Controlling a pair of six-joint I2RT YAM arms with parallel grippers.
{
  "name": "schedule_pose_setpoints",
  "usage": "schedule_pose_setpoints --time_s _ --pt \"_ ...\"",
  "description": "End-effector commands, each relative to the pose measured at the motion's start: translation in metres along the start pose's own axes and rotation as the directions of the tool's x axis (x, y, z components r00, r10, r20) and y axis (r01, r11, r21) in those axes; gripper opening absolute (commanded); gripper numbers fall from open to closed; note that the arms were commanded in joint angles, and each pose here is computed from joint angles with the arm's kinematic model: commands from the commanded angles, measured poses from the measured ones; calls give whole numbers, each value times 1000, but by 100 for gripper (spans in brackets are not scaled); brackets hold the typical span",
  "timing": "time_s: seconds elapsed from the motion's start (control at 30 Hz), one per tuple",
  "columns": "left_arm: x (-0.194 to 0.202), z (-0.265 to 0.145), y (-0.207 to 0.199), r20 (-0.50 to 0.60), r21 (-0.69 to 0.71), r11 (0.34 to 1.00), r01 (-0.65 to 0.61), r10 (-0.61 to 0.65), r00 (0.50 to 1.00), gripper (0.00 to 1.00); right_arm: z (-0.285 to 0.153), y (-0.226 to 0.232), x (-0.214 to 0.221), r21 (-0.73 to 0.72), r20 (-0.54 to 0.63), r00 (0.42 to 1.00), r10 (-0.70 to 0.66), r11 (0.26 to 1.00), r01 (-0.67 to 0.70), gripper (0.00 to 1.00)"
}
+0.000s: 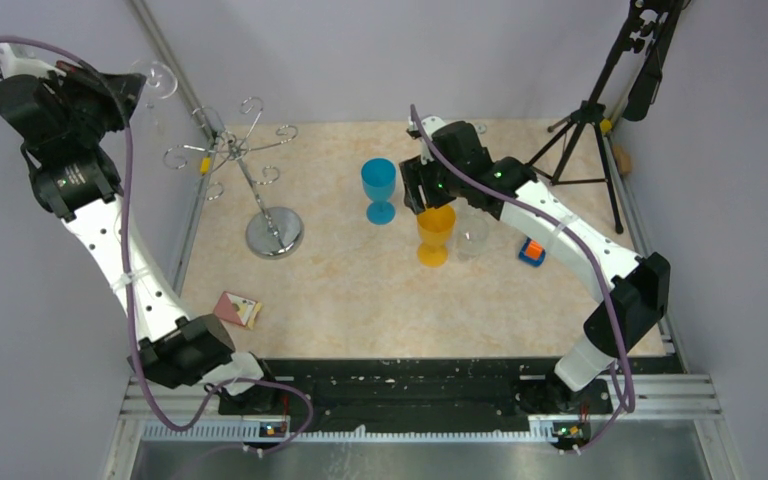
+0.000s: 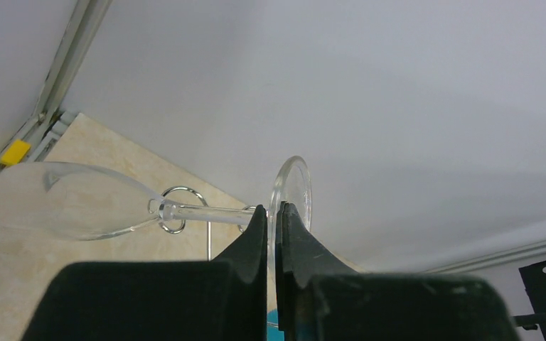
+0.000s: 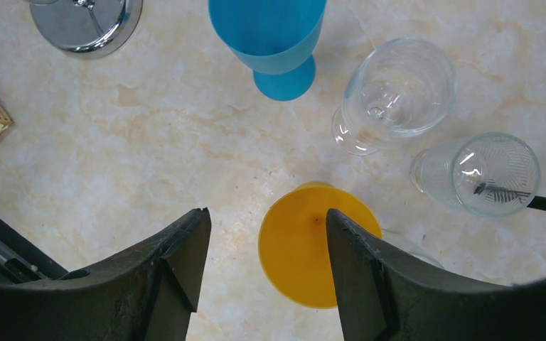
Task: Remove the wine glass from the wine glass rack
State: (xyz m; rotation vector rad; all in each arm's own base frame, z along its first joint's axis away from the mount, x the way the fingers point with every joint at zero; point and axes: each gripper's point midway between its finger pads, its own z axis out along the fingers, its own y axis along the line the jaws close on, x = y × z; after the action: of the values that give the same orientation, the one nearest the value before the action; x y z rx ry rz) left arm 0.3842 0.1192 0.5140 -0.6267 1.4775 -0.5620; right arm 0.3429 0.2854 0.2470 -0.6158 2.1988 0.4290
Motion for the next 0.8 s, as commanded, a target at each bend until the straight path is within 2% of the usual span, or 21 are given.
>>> schedule_pose_setpoints --time_s 0.0,0.13,0.3,0.47,0.63,0.77 --pt "-37 -33 -73 146 189 978 -88 60 987 0 -22 6 -27 -42 111 994 9 999 -4 63" --pt "-43 -57 -119 167 342 933 -114 59 984 0 -26 10 -34 -60 143 990 9 998 -1 65" --pt "-49 -87 -179 128 568 819 -85 14 992 0 -29 19 -41 -107 174 985 14 994 4 66" --pt "-39 -95 -205 1 709 703 64 -92 996 0 -42 35 -55 -195 259 966 8 980 45 66" --pt "-4 -88 -245 -158 787 591 175 -81 984 0 -65 43 -77 -237 399 916 38 969 63 66" --pt "34 -81 -266 -300 800 523 295 -77 951 0 -86 44 -90 -245 492 868 60 967 71 66"
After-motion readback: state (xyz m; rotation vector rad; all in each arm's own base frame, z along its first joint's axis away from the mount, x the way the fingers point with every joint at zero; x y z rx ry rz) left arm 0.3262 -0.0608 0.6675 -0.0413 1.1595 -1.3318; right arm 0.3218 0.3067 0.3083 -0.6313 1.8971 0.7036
